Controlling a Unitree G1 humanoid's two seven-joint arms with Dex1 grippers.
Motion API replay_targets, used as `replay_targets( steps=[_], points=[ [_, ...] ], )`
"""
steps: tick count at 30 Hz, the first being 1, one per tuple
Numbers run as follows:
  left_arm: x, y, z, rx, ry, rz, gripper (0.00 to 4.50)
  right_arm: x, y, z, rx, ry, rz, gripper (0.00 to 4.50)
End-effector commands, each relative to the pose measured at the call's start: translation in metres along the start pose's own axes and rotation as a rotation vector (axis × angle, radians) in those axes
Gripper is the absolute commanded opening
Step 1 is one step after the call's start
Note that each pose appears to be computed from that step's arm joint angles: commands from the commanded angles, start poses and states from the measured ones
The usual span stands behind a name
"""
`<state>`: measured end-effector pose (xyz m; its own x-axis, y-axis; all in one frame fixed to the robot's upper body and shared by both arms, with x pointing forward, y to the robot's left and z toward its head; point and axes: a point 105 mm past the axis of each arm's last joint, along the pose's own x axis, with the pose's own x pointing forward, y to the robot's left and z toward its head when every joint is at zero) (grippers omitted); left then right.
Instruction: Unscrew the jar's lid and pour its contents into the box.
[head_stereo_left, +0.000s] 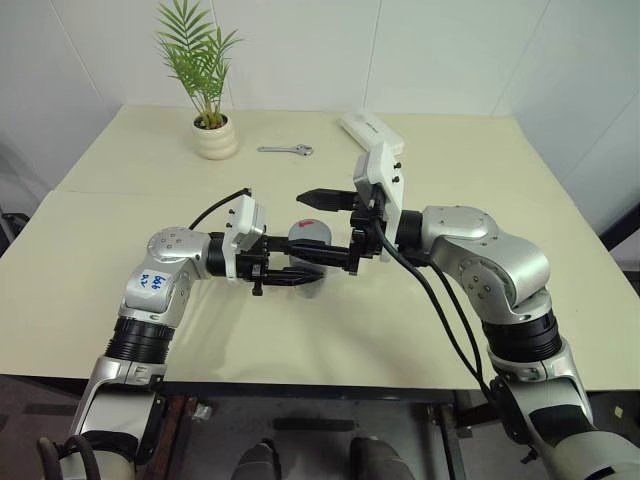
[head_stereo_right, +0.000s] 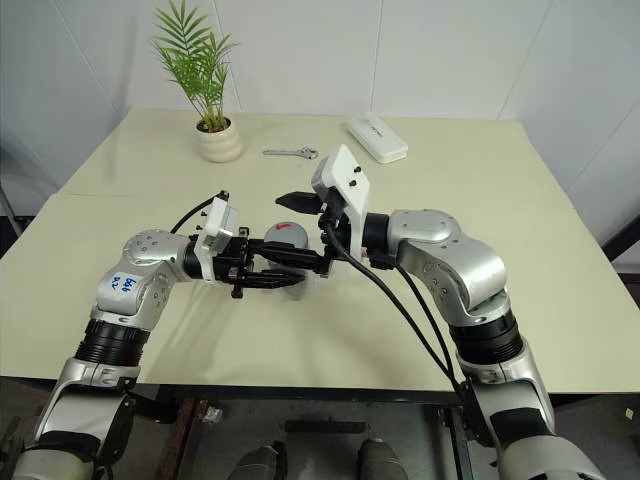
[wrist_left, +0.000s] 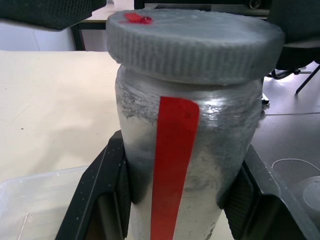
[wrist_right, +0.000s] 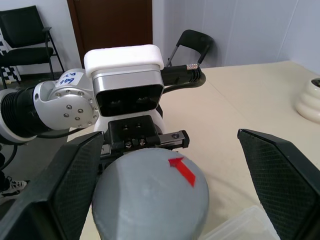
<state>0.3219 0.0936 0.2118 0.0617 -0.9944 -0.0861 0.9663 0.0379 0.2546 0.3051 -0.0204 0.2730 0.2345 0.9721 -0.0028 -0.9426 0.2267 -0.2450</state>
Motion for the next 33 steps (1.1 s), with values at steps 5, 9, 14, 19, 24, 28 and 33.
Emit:
replay_targets(
  steps=[5, 9, 14, 19, 24, 28, 33],
  points=[
    [0.000, 0.001, 0.011, 0.047, -0.014, -0.010, 1.94, -0.022, -0.012, 0.005, -0.021, -0.012, -0.041, 4.49],
    [0.000, 0.000, 0.011, 0.046, -0.014, -0.008, 1.94, -0.024, -0.015, 0.003, -0.015, -0.005, -0.051, 4.49],
    [0.000, 0.000, 0.011, 0.045, -0.013, -0.006, 1.94, -0.025, -0.017, 0.003, -0.009, -0.008, -0.051, 4.49],
    [-0.001, 0.001, 0.011, 0.045, -0.011, -0.005, 1.94, -0.030, -0.026, 0.002, 0.014, -0.022, -0.085, 4.49],
    [-0.001, 0.000, 0.011, 0.045, -0.010, -0.007, 1.94, -0.029, -0.012, 0.022, 0.068, -0.114, 0.013, 4.49],
    [-0.001, 0.000, 0.010, 0.042, -0.010, -0.008, 1.94, -0.023, -0.002, 0.027, 0.080, -0.124, 0.061, 4.49],
    [0.001, 0.001, 0.011, 0.042, -0.013, -0.011, 1.94, -0.008, 0.004, 0.018, 0.029, -0.060, 0.068, 4.49]
  ],
)
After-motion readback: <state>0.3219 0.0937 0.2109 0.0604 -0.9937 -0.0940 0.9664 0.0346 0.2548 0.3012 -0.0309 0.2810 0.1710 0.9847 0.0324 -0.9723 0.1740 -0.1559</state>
